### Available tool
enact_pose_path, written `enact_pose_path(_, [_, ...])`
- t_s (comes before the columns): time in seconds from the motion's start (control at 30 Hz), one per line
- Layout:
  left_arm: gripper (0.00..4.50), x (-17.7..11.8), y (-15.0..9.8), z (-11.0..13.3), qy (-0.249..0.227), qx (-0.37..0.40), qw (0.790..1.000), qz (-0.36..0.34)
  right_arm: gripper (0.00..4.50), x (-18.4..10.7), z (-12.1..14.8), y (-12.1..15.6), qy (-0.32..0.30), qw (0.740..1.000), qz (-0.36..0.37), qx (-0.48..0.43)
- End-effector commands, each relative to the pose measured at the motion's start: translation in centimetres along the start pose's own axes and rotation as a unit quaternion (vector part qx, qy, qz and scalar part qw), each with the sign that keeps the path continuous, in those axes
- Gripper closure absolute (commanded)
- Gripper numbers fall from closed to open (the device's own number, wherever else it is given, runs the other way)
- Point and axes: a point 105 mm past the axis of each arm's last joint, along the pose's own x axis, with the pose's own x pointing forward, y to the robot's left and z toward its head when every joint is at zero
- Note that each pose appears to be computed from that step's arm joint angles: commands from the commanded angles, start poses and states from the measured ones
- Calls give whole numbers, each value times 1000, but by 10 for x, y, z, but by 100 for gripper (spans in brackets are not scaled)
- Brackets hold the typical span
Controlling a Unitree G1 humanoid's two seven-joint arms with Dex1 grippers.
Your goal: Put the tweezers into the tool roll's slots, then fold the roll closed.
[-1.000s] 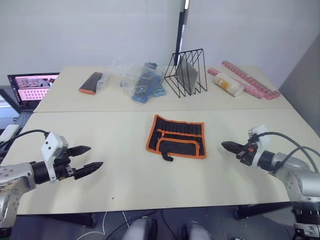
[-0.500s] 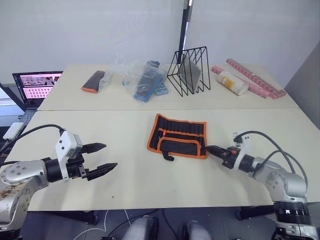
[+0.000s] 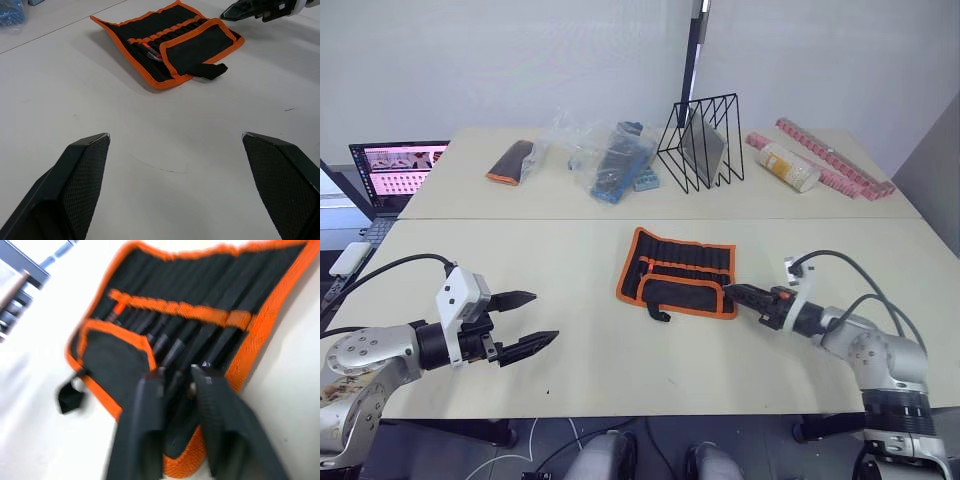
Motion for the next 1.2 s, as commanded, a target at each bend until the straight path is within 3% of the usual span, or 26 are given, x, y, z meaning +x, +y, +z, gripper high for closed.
enact_pose_path(0.03, [0, 1, -3, 7, -7, 17, 1000, -6, 190, -6, 14, -1, -16, 1000, -8, -20])
enact_pose_path(0.2, [0, 6, -3, 8, -7, 23, 1000, -12, 19, 3, 4, -13, 6, 999, -39, -19])
enact_pose_path(0.23, [0, 7, -3, 8, -6, 25, 1000, -13, 2, 5, 0, -13, 13, 999, -36, -18])
enact_pose_path(0.47, [0, 11, -3, 5, -6, 30, 999, -10, 2, 19, -14, 2, 46, 999, 3, 9])
enact_pose_path(0.77, [0, 11, -6, 1, -5, 27, 1000, -7, 2, 27, -12, 22, 54, 995, 54, 62])
enact_pose_path(1.1, [0, 10, -5, -4, 4, 29, 1000, -1, 2, 22, -4, 17, 30, 993, 50, 103])
enact_pose_path(1.2, [0, 11, -4, -5, 6, 30, 1000, 0, 78, 19, -5, 15, 21, 991, 50, 121])
